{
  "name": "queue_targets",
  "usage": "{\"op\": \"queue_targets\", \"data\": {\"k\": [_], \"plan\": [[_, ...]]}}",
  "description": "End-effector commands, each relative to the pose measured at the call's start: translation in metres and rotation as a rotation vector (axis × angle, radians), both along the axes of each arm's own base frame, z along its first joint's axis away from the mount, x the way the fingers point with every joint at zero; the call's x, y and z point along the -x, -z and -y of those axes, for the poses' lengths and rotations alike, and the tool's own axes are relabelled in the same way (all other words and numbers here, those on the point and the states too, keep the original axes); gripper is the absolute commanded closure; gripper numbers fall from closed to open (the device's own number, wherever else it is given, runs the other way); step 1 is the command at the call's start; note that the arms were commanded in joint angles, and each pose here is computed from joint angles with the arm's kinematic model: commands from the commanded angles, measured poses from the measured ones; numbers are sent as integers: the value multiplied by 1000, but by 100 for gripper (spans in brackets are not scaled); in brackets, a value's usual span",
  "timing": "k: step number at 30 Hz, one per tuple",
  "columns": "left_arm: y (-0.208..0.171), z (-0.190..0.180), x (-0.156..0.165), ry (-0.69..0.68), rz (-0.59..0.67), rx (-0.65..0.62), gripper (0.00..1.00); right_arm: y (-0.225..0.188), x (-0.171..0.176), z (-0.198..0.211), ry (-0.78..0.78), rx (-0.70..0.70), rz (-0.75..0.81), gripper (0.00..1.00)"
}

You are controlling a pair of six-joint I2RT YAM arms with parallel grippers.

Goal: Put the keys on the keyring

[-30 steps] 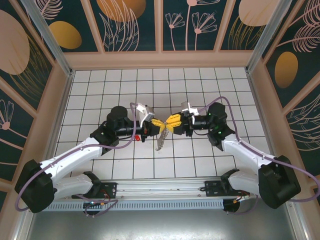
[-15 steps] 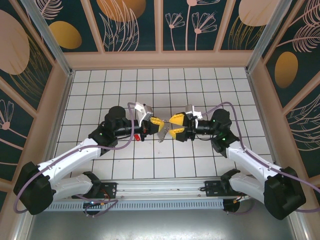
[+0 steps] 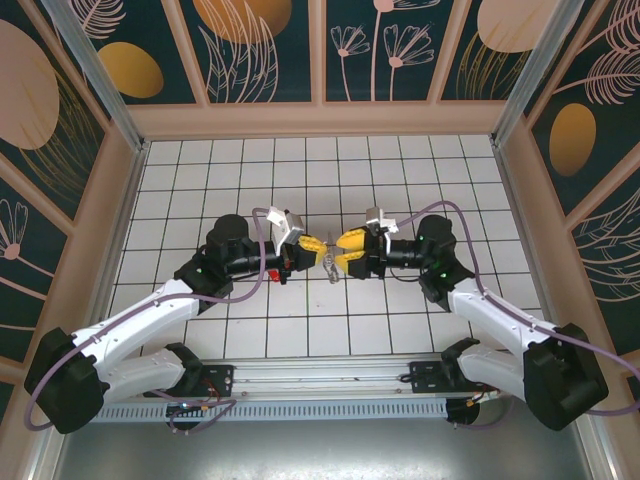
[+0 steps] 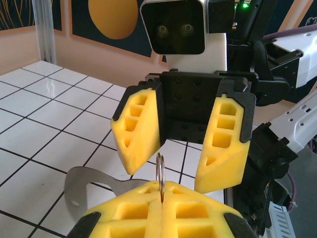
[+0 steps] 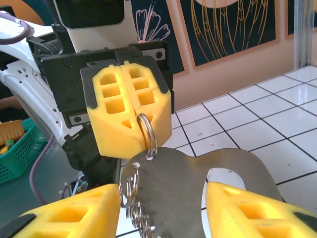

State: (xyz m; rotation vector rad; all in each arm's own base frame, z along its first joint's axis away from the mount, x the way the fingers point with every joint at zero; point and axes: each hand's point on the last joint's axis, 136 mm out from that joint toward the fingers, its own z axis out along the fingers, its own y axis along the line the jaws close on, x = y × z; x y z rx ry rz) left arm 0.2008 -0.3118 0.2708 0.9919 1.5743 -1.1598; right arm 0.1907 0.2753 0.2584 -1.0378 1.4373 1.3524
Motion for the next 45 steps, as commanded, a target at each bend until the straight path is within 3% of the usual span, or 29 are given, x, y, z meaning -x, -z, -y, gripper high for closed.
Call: {"op": "queue_targets", "data": {"k": [1, 28, 37, 45], "plan": [[-13, -1, 5, 17, 61, 34, 100, -14, 8, -6, -55, -20, 31, 59], [-7, -2, -1, -11, 51, 17, 100, -11, 18, -17, -147, -15, 7, 64], [-5, -2, -1, -16, 51, 13, 100, -9, 17, -18, -144, -11, 3, 75], [-4, -2, -2, -19, 53, 10, 100, -13, 20, -16, -144, -15, 10, 67]]}}
